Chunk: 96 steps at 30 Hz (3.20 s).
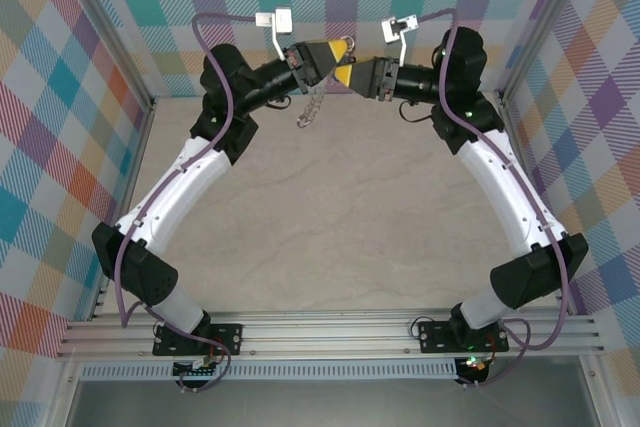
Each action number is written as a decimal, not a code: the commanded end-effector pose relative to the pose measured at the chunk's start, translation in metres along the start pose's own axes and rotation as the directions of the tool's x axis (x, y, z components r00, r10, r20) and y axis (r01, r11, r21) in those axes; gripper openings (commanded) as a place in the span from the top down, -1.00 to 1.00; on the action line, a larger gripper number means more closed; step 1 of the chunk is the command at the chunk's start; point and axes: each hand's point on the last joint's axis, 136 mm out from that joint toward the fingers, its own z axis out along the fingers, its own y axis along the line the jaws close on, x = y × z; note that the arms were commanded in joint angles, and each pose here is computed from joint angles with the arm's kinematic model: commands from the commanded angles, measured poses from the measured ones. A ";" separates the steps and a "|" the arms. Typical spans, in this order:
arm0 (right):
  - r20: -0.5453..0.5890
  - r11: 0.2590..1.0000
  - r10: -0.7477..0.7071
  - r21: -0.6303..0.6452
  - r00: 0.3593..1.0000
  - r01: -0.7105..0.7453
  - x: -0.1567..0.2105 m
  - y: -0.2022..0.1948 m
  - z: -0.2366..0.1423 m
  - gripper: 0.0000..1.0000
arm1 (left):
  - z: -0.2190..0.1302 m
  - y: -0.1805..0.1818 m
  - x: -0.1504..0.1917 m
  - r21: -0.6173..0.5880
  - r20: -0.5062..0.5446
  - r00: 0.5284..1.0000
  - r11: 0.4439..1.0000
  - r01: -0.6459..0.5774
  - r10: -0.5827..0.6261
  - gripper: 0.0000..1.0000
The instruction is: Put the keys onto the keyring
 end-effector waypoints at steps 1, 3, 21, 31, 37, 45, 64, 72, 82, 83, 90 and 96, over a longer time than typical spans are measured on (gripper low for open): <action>0.055 0.995 -0.089 0.039 0.994 0.087 -0.014 0.022 -0.029 -0.04 | -0.003 -0.021 -0.012 0.040 0.044 0.999 0.999 -0.027 0.025 1.00; 0.089 0.994 -0.092 0.072 0.992 0.085 -0.021 0.020 -0.040 -0.04 | -0.003 -0.021 -0.012 0.044 0.046 0.999 0.999 -0.024 0.022 1.00; 0.263 0.999 0.030 -0.044 0.964 -0.019 -0.063 0.018 -0.028 0.17 | -0.002 -0.023 -0.011 0.064 0.048 0.999 0.998 -0.004 0.001 1.00; 0.233 0.997 0.043 -0.077 0.971 -0.025 -0.057 0.022 -0.014 0.33 | -0.002 -0.025 -0.013 0.066 0.053 0.999 0.998 -0.009 0.006 1.00; 0.219 0.996 0.048 -0.089 0.974 -0.029 -0.054 0.023 -0.009 0.50 | -0.002 -0.025 -0.012 0.064 0.052 0.999 0.998 -0.008 0.005 1.00; 0.210 0.996 0.045 -0.089 0.977 -0.027 -0.051 0.023 -0.007 0.98 | -0.001 -0.022 -0.011 0.061 0.049 0.999 0.998 -0.007 0.004 1.00; -0.040 0.990 -0.142 0.014 0.989 0.143 -0.027 0.030 -0.023 1.00 | -0.029 -0.023 -0.023 -0.053 -0.018 0.988 0.986 -0.157 0.156 0.16; -0.140 0.986 -0.160 -0.075 0.977 0.151 -0.016 0.044 -0.031 1.00 | -0.031 -0.033 -0.019 -0.002 -0.102 0.976 0.981 -0.194 0.193 0.14; -0.162 0.986 -0.134 -0.121 0.978 0.115 -0.014 0.044 -0.029 1.00 | -0.022 -0.038 -0.005 0.082 -0.172 0.974 0.987 -0.137 0.149 0.23; -0.159 0.985 -0.137 -0.122 0.978 0.118 -0.015 0.044 -0.028 1.00 | -0.021 -0.037 -0.003 0.084 -0.177 0.973 0.988 -0.132 0.145 0.24; -0.153 0.985 -0.132 -0.129 0.979 0.113 -0.016 0.043 -0.027 1.00 | -0.013 -0.032 0.006 0.098 -0.197 0.972 0.989 -0.110 0.128 0.27; -0.148 0.986 -0.131 -0.120 0.980 0.114 -0.017 0.040 -0.026 1.00 | -0.010 -0.033 0.008 0.108 -0.202 0.971 0.989 -0.105 0.125 0.30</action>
